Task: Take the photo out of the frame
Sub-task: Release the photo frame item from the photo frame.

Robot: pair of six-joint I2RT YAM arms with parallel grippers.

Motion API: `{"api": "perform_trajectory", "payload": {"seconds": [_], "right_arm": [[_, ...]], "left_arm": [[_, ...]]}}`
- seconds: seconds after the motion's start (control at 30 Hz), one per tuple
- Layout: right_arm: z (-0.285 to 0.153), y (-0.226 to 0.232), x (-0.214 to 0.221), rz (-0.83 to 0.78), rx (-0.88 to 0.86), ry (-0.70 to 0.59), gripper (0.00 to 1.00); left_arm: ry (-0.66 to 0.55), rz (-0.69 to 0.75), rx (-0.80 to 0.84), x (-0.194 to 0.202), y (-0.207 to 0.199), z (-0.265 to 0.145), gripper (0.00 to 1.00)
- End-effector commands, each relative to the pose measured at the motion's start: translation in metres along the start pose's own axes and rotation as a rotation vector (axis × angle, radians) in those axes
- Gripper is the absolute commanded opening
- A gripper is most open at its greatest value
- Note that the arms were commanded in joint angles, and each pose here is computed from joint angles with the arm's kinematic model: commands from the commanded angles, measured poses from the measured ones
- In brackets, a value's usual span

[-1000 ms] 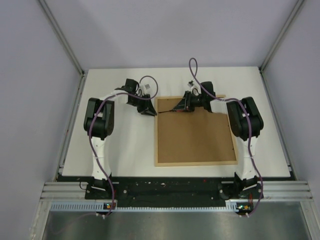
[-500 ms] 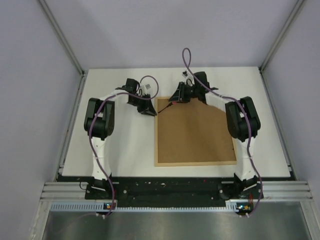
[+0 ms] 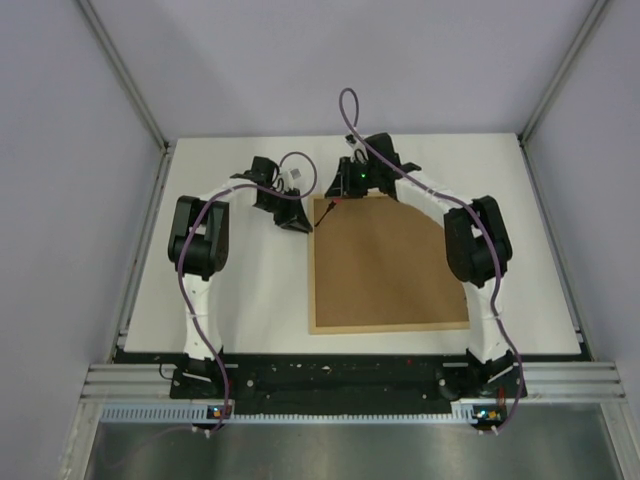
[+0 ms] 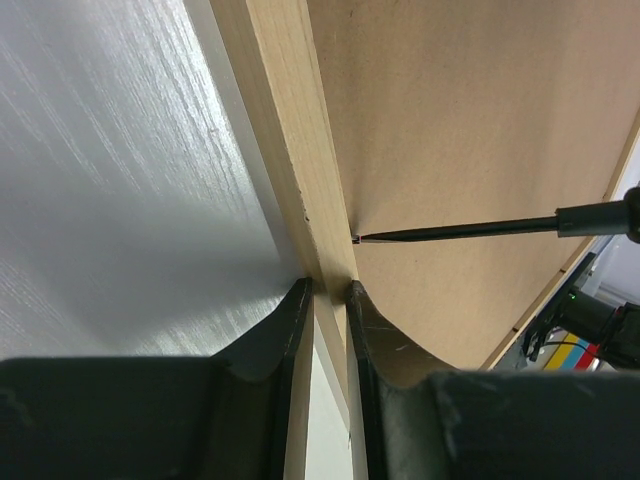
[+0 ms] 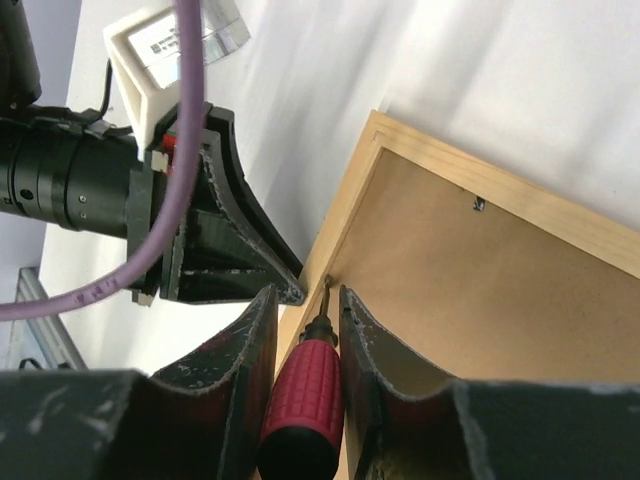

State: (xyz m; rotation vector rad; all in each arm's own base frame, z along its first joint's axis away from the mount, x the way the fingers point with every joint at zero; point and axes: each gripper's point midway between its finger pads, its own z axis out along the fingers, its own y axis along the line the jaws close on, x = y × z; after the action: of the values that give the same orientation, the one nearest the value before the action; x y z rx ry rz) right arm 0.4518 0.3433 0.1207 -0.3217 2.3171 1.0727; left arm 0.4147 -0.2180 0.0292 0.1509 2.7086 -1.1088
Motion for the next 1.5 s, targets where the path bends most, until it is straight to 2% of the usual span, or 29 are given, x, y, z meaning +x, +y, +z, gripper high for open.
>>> {"api": "perform_trajectory", "payload": {"seconds": [0.0,0.37,0.53,0.77,0.87,1.03,1.27,1.47], "right_arm": [[0.017,0.114,0.024,-0.049,-0.26,0.097,0.0],[0.031,0.145,0.029,-0.076,-0.256,0.105,0.0],[0.015,0.139,0.022,-0.113,-0.24,0.099,0.0],[-0.059,0.1,0.005,-0.102,-0.302,0.095,0.0],[-0.093,0.087,0.004,-0.107,-0.338,0.084,0.0],[-0.134,0.051,0.009,-0.078,-0.368,0.066,0.0],[-0.141,0.001,0.042,0.006,-0.347,0.097,0.0],[-0.139,-0.005,0.052,-0.003,-0.331,0.091,0.0]], "left_arm": [[0.055,0.059,-0.054,0.019,0.006,0.032,0.19],[0.056,0.064,-0.054,0.02,0.004,0.032,0.19],[0.041,0.063,-0.069,0.016,0.006,0.027,0.2],[-0.035,0.059,-0.034,-0.012,-0.001,0.002,0.31],[-0.049,0.087,-0.062,-0.025,-0.008,-0.01,0.37],[-0.055,0.109,-0.16,-0.041,-0.012,-0.023,0.41],[0.021,0.181,-0.322,-0.028,-0.01,-0.014,0.46],[0.064,0.224,-0.395,-0.013,-0.01,-0.007,0.52]]}}
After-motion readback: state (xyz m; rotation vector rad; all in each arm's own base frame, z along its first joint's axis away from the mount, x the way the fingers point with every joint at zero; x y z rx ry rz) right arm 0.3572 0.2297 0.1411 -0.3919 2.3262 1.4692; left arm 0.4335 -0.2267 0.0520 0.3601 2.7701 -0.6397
